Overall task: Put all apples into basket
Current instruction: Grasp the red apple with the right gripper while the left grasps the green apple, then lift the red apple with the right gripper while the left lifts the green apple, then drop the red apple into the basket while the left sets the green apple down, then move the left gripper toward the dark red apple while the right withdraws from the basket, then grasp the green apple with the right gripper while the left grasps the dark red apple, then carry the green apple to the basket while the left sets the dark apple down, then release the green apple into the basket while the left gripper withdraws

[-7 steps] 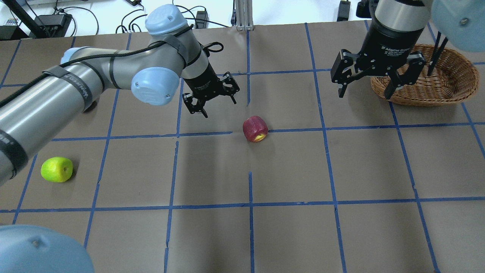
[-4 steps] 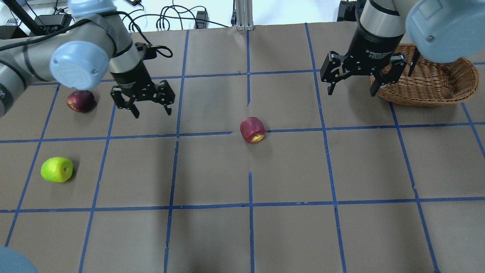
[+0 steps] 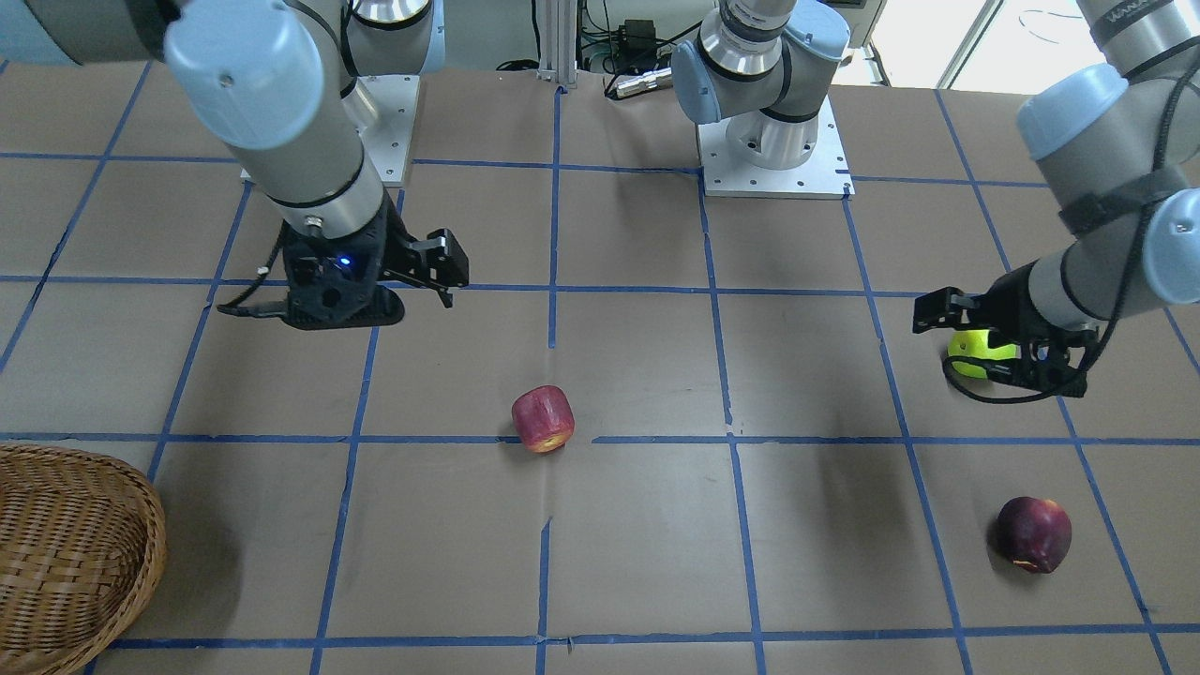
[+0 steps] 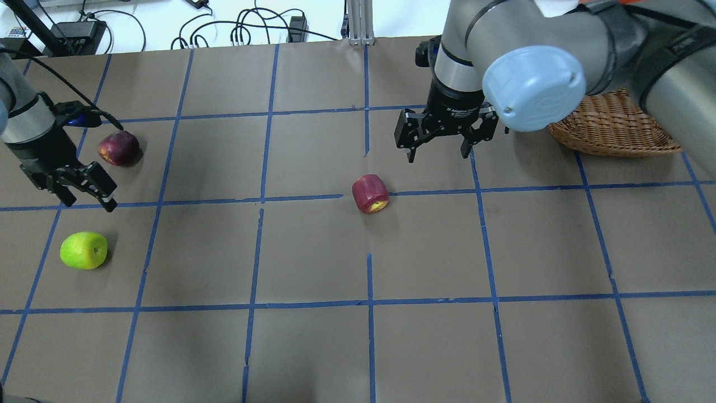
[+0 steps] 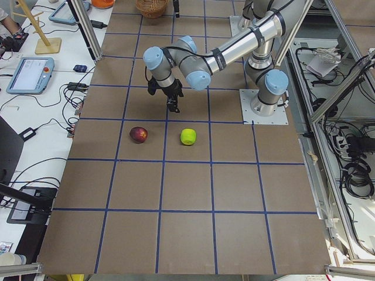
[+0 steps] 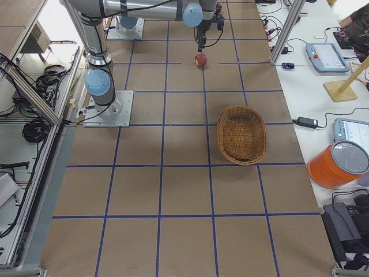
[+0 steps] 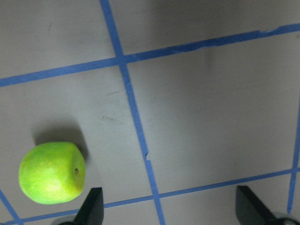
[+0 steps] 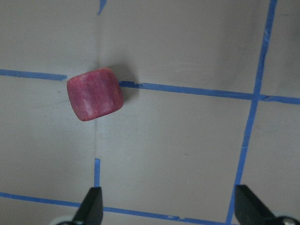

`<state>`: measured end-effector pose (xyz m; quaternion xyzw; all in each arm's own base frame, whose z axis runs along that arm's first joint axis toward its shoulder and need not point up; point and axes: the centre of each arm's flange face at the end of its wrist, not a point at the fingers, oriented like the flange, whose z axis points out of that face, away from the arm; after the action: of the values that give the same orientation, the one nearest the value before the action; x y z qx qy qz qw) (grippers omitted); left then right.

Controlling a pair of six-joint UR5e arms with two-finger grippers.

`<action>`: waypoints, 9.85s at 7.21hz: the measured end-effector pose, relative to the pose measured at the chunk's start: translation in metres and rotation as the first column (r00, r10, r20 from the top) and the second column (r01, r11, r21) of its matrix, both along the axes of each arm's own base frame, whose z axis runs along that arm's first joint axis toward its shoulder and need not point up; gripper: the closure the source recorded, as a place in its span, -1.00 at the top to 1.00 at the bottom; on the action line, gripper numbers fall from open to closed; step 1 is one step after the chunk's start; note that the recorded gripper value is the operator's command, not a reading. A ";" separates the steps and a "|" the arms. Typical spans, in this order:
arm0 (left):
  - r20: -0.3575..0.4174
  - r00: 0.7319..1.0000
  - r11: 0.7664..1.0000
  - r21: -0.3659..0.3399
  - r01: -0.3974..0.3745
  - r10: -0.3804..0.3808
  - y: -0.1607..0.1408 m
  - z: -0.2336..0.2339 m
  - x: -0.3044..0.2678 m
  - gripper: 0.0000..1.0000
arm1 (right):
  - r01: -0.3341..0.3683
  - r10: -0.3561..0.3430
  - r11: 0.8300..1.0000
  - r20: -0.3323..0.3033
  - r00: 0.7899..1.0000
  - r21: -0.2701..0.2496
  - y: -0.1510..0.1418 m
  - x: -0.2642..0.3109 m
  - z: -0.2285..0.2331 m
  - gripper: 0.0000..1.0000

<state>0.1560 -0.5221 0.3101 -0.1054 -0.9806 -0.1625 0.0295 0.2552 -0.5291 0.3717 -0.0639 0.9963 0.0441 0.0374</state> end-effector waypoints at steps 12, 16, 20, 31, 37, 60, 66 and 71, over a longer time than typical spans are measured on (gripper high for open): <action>0.047 0.999 1.000 0.007 0.002 -0.003 0.024 -0.120 0.068 -0.89 | -0.127 0.127 0.991 0.007 0.992 -0.041 -0.016 0.091 -0.158 1.00; -0.015 0.998 0.999 0.003 -0.055 0.055 -0.005 -0.064 0.030 -0.92 | -0.132 0.133 0.991 0.001 0.991 -0.020 -0.015 0.094 -0.175 -0.06; 0.020 0.979 0.979 -0.023 -0.201 0.201 -0.046 -0.004 -0.137 -0.92 | -0.100 0.100 0.993 -0.012 0.995 -0.060 -0.021 0.092 -0.165 -0.83; -0.106 0.931 0.919 -0.153 -0.363 0.350 -0.034 -0.094 -0.495 1.00 | 0.056 -0.098 0.978 -0.204 0.974 -0.202 -0.143 -0.471 -0.101 -0.68; -0.121 0.882 0.882 -0.076 -0.465 0.455 -0.120 0.038 -0.270 1.00 | 0.010 -0.064 0.974 -0.232 0.971 -0.225 -0.155 -0.513 -0.119 1.00; -0.130 0.984 0.992 -0.003 -0.123 0.121 -0.116 -0.073 -0.160 -0.35 | -0.194 0.194 0.981 -0.046 0.980 0.016 -0.072 0.089 -0.146 -1.00; -0.104 0.920 0.915 -0.108 -0.388 0.377 -0.049 -0.112 -0.482 0.99 | 0.132 -0.135 0.991 -0.162 0.977 -0.029 -0.134 -0.286 -0.023 -1.00; -0.103 0.904 0.895 -0.127 -0.427 0.416 -0.036 -0.053 -0.479 1.00 | 0.080 -0.097 0.992 -0.183 0.978 -0.095 -0.159 -0.438 -0.114 -0.43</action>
<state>-0.3228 -0.5581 0.2573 0.1017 -0.9877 -0.0759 0.0918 -0.1833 -0.6882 0.2580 -0.0165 0.9982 0.0046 -0.0574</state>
